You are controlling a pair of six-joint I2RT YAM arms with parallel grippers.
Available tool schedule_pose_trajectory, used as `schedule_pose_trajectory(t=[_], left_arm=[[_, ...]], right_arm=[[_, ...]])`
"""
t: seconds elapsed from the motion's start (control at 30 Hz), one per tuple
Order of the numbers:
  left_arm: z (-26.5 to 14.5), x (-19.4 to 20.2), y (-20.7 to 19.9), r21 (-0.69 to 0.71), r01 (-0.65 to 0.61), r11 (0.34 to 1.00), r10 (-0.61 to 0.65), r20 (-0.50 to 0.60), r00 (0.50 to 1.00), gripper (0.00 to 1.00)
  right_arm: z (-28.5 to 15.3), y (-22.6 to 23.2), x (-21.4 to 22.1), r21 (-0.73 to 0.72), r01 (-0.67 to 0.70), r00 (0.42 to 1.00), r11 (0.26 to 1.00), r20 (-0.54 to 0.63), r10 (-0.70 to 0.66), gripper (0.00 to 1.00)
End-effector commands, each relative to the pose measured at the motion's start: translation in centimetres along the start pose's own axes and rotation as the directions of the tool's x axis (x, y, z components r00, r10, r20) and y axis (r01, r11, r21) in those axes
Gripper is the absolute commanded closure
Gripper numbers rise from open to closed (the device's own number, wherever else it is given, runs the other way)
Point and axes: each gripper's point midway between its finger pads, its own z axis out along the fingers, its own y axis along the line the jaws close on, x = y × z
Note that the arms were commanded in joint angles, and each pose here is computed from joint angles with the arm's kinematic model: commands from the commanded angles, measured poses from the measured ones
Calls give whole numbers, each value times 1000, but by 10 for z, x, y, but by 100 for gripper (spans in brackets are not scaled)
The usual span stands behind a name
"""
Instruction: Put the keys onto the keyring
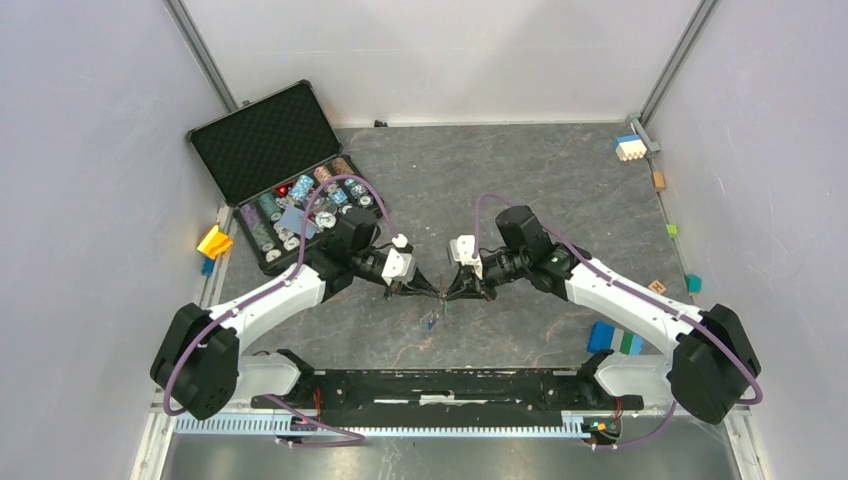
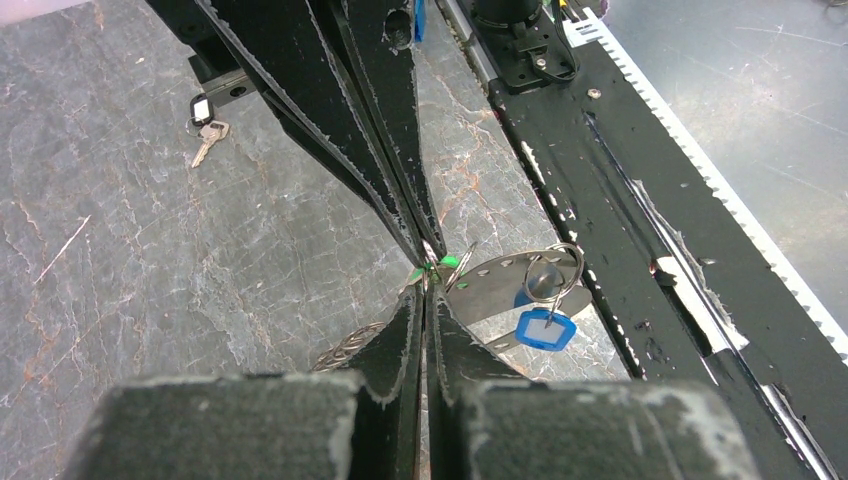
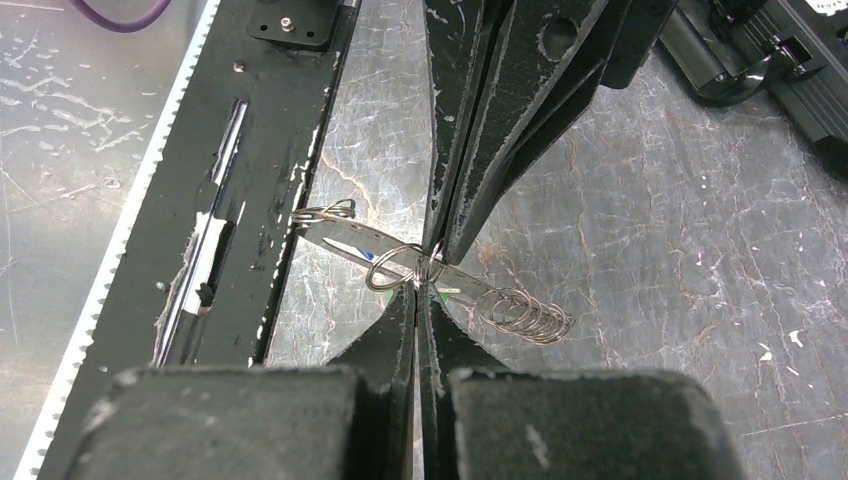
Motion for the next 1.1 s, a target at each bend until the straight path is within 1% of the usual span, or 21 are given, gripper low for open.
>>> schedule_pose_trajectory(t=[0.0, 1.07], left_arm=[[-3, -19, 9, -23, -59, 998, 59, 26, 998, 98], [-2, -24, 10, -34, -38, 999, 39, 53, 998, 98]], right_arm=[[3, -3, -7, -2, 14, 1000, 1000, 22, -14, 100], [3, -6, 8, 30, 2, 1000, 1000, -20, -1, 100]])
